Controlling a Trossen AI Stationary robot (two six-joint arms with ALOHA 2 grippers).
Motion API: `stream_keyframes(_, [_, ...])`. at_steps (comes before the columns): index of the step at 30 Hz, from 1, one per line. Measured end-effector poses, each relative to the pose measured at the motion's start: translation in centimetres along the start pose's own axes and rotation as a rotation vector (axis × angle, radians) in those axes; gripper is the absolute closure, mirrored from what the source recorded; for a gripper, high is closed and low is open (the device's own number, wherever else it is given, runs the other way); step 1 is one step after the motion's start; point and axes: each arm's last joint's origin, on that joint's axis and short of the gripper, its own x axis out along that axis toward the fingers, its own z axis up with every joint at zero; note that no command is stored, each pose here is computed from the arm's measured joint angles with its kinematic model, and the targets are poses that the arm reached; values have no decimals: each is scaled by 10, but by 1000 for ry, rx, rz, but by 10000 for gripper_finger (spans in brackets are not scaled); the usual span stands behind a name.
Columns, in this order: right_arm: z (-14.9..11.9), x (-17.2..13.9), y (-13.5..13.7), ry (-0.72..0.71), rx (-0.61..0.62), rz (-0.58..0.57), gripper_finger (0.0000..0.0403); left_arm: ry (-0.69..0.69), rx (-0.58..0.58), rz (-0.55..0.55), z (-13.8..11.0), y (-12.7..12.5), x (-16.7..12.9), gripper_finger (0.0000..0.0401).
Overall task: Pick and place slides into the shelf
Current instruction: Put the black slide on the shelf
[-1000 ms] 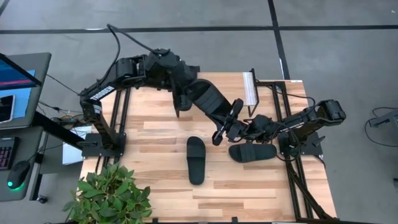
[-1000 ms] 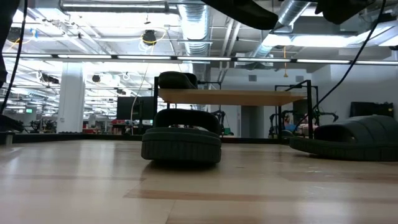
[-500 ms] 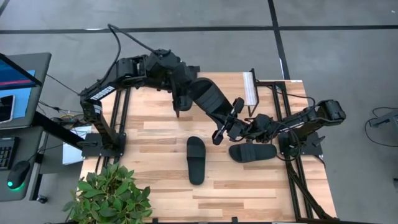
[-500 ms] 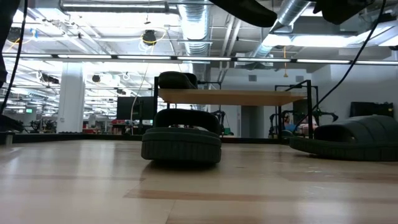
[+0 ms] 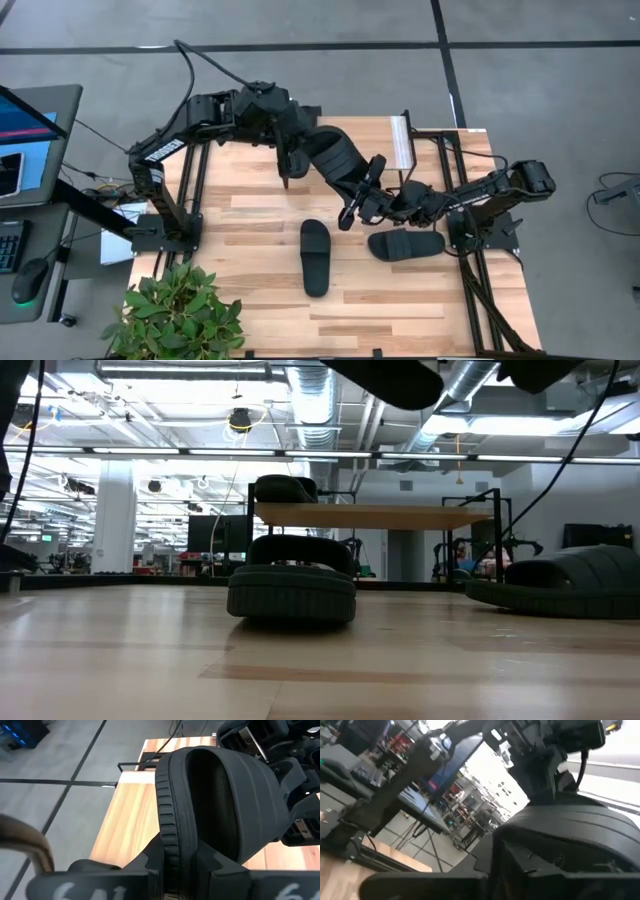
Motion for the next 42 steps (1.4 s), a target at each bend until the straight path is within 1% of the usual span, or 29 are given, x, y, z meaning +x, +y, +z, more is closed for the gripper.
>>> stream_keyframes(3, [-4,1,-1,61,-19,-26,347,9,1,9,-1,0,0,369])
stream_keyframes(6, [-6,1,-2,131,-51,-70,306,11,1,21,-1,0,0,369])
stream_keyframes(9, [-7,-1,-2,227,-114,-108,258,14,3,26,-1,1,1,369])
stream_keyframes(12, [-7,-4,-1,365,-195,-160,211,27,14,34,-2,1,1,369])
stream_keyframes(15, [-11,-7,2,495,-297,-161,176,43,46,28,-4,0,1,370])
stream_keyframes(17, [-14,-8,4,544,-330,-155,161,62,62,43,-5,1,1,370])
stream_keyframes(21, [-18,-10,5,643,-362,-177,154,81,76,54,-7,1,1,370])
stream_keyframes(24, [-18,-11,3,702,-391,-203,154,66,107,61,-5,2,-5,370])
stream_keyframes(27, [-16,-14,-2,753,-406,-230,154,35,115,80,-2,4,-11,370])
stream_keyframes(34, [-8,-27,-25,774,-341,-304,154,16,126,97,-1,12,-10,370])
stream_keyframes(38, [-9,-39,-39,797,-300,-353,154,53,164,111,-4,17,-7,370])
stream_keyframes(42, [-16,-52,-52,809,-249,-405,154,-10,143,194,3,27,-4,370])
